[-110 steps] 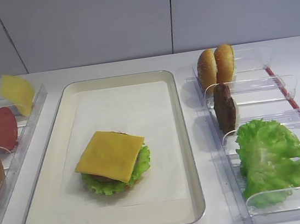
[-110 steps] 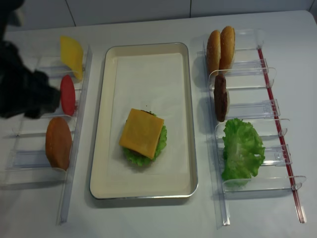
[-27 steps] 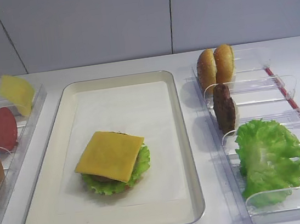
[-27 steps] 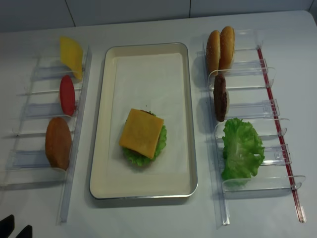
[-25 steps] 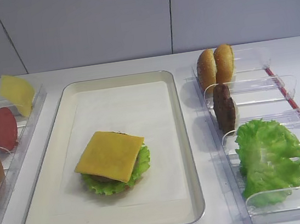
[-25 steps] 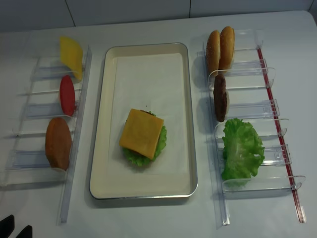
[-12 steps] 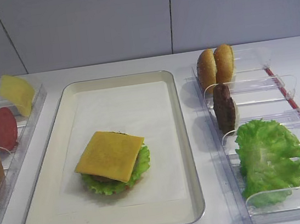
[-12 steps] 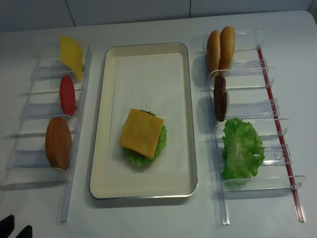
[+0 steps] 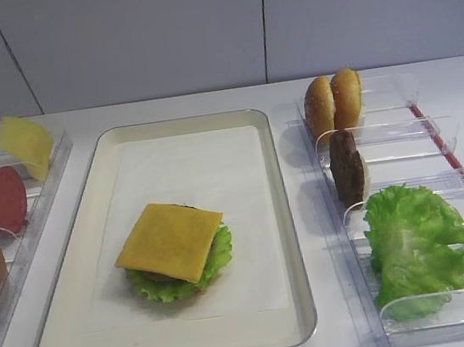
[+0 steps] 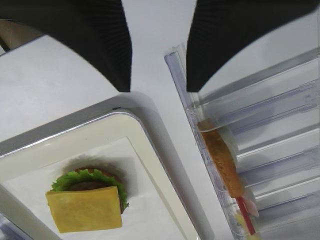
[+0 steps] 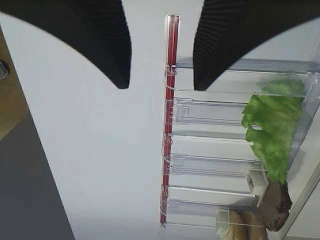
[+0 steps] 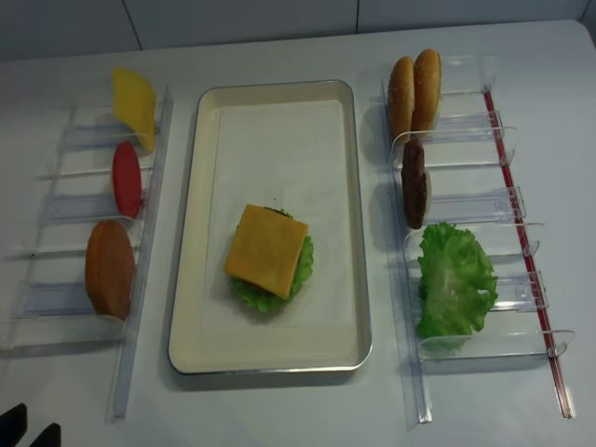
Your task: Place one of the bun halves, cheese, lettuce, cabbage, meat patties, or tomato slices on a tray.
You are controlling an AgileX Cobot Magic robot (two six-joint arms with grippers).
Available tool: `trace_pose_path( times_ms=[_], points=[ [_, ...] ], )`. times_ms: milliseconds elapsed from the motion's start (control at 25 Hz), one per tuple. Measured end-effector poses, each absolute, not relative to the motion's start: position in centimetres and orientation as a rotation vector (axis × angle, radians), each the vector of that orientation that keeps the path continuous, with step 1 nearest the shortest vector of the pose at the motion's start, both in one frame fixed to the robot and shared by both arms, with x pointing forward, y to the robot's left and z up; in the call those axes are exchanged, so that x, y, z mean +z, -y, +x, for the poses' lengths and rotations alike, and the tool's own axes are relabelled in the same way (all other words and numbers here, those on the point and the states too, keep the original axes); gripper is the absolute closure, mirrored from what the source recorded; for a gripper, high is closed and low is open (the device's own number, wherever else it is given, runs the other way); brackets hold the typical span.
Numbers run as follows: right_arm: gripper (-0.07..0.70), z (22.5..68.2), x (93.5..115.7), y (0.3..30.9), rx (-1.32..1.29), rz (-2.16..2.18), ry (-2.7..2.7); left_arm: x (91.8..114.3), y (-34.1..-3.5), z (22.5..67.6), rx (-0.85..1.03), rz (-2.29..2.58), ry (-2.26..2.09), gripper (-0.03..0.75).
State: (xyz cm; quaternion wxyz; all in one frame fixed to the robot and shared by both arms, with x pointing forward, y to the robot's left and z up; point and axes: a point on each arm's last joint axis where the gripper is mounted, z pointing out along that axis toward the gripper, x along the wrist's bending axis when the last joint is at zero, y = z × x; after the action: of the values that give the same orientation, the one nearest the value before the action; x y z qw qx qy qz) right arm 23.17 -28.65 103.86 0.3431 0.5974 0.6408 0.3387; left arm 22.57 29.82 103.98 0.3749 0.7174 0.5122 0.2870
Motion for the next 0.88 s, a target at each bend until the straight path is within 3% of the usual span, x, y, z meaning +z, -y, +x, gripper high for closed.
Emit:
trace_pose_path(
  times_ms=[880],
  points=[
    [0.302,23.17,103.86,28.65,0.880,1.553,-1.665,103.98,-29.82,22.57,0.735,1.836,-1.311,0.468]
  ],
)
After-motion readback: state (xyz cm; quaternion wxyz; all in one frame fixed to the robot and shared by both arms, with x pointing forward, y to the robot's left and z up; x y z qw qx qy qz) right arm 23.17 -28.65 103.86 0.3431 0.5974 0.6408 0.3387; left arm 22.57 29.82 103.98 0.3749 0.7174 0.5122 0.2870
